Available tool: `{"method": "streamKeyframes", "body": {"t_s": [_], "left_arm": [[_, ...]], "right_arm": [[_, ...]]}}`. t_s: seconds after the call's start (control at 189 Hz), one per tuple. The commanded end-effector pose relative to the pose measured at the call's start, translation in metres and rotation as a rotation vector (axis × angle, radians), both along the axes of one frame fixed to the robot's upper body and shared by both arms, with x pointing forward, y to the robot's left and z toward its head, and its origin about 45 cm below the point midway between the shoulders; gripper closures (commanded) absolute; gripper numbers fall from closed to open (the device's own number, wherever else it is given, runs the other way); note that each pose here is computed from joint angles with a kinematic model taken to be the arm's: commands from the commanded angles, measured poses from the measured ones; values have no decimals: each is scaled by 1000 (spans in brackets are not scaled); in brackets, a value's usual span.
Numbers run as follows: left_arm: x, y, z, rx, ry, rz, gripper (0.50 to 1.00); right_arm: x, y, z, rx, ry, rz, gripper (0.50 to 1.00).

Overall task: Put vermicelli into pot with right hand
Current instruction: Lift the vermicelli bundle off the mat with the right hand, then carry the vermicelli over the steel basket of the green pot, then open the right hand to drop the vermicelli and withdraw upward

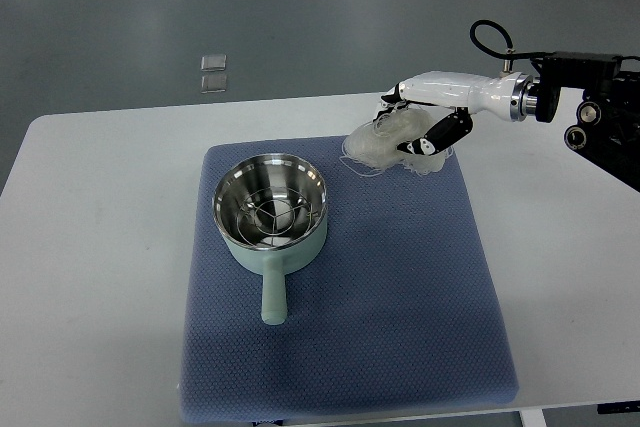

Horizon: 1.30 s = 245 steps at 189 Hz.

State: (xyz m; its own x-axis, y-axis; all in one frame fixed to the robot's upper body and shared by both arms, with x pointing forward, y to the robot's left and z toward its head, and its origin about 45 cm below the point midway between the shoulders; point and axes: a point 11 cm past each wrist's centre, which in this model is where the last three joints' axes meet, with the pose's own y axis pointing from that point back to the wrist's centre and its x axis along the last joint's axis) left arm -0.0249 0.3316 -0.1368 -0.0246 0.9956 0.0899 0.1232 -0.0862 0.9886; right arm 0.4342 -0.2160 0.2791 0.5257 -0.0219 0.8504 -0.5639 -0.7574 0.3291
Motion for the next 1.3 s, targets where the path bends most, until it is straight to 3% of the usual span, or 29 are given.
{"method": "streamKeyframes", "body": {"t_s": [0.0,0.175,0.355,0.652,1.054,1.139,1.203,1.293], "left_arm": [[0,0,0,0,0,0,500],[0,0,0,0,0,0,500],[0,0,0,0,0,-1,500],[0,0,0,0,0,-1,500],[0,0,0,0,0,-1,500],[0,0,0,0,0,-1,500],[0,0,0,0,0,-1,500],[0,0,0,0,0,-1,500]], "right_arm": [[4,6,14,10,-26,10,918],[10,33,45,44,-80,64,918],[0,100,56,99,-77,194,918],[-33,184,27,145,-6,350,904],[-27,173,-17,129,68,249,854],[-27,171,-22,128,74,240,816],[-28,171,-23,129,77,239,750],[-27,170,-23,130,77,235,728]]}}
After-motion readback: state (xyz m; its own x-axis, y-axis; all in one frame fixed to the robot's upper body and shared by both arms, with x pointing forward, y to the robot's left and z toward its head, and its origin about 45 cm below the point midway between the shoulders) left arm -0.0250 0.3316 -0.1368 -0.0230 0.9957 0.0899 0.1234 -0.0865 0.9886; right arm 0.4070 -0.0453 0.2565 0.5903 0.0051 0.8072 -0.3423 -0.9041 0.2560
